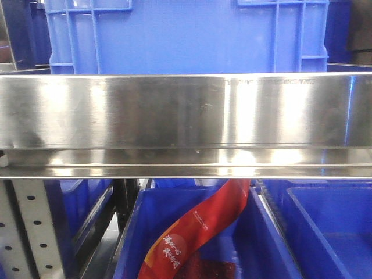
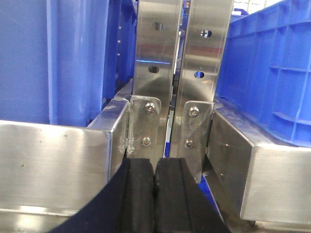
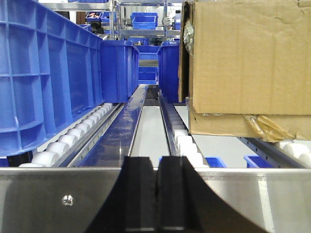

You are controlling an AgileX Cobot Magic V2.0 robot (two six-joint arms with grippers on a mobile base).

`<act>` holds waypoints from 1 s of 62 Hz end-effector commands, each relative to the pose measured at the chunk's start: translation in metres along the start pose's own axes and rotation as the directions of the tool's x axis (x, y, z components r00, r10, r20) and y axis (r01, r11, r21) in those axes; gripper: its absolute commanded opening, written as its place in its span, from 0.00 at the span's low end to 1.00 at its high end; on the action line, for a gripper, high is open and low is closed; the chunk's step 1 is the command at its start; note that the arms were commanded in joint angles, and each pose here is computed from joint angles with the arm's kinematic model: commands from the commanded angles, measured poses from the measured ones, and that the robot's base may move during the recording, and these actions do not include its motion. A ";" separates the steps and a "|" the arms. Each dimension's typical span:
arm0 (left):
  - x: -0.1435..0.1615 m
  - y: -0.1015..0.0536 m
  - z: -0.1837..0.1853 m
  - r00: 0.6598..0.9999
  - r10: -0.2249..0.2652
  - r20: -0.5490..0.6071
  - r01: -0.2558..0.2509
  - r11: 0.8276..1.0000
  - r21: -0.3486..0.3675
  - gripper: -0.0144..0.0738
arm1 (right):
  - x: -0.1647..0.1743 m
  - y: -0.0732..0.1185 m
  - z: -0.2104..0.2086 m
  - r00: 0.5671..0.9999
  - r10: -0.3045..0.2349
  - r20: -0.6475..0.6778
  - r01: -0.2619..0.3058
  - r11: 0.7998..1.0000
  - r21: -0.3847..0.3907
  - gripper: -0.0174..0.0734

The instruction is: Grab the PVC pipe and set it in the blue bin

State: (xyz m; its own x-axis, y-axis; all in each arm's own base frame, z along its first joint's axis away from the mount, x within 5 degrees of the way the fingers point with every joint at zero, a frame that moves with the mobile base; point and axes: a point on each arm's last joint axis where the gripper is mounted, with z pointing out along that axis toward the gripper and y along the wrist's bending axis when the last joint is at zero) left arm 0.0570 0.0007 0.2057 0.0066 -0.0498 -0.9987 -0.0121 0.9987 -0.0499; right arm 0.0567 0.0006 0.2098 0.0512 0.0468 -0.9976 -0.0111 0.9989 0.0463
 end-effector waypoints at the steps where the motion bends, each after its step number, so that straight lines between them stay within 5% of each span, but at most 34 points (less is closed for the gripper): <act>1: -0.002 0.000 -0.001 0.999 0.041 0.025 -0.041 0.999 0.006 0.04 | -0.002 0.000 0.000 1.000 -0.018 0.017 0.018 1.000 0.004 0.01; 62: -0.004 -0.001 -0.001 0.997 0.063 0.045 -0.063 0.998 0.005 0.04 | -0.002 0.000 0.000 1.000 -0.018 0.017 0.018 1.000 0.004 0.01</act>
State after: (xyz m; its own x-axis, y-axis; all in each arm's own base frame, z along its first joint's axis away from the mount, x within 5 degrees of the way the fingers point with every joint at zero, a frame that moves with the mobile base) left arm 0.0570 0.0007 0.2068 0.0172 0.0055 -0.9998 -0.0125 0.9999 0.0053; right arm 0.0567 0.0006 0.2097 0.0496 0.0468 -0.9977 -0.0111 0.9989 0.0463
